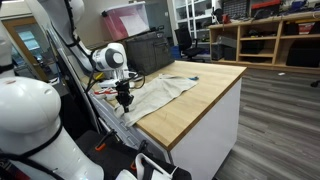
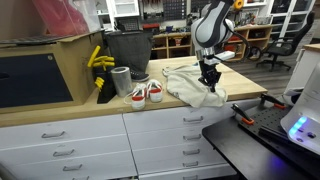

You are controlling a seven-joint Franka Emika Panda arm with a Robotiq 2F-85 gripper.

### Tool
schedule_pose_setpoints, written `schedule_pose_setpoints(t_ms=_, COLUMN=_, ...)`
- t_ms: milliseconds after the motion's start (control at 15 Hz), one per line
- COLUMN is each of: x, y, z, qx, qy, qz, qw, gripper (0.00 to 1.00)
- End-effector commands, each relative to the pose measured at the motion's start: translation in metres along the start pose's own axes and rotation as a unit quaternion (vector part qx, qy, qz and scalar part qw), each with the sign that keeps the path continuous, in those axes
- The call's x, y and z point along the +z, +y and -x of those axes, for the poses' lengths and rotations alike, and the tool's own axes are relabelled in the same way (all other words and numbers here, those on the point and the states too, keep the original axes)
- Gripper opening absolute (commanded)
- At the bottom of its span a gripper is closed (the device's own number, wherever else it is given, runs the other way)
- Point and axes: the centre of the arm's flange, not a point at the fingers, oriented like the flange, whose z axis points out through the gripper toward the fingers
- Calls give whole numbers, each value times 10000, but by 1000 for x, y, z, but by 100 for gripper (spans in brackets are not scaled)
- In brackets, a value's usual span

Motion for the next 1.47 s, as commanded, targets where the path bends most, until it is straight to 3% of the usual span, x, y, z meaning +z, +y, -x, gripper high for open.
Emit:
schedule_pose_setpoints(t_ms=0, x=-23, y=5, z=18, qx=-283, qy=-2, qz=-103, qw=9995, gripper=26)
schedule_pose_setpoints(t_ms=67, x=-29, y=4, z=17, qx=-354, qy=147, qz=-124, qw=9992, gripper=27)
schedule_pose_setpoints(t_ms=333, x=-68, y=-7, z=-9, qx=-414, qy=826, qz=-117, qw=9957, gripper=56)
schedule_pose_setpoints(t_ms=733, x=-139, y=-2, z=-63, qx=199, qy=1499, qz=235, qw=9882, gripper=99)
schedule_pose_setpoints(t_ms=1133, x=-192, y=15, z=-106, qx=803, qy=1881, qz=450, qw=9778, gripper=100)
schedule_pose_setpoints(t_ms=1400, x=-211, y=29, z=-129, qx=852, qy=1504, qz=536, qw=9835, gripper=100)
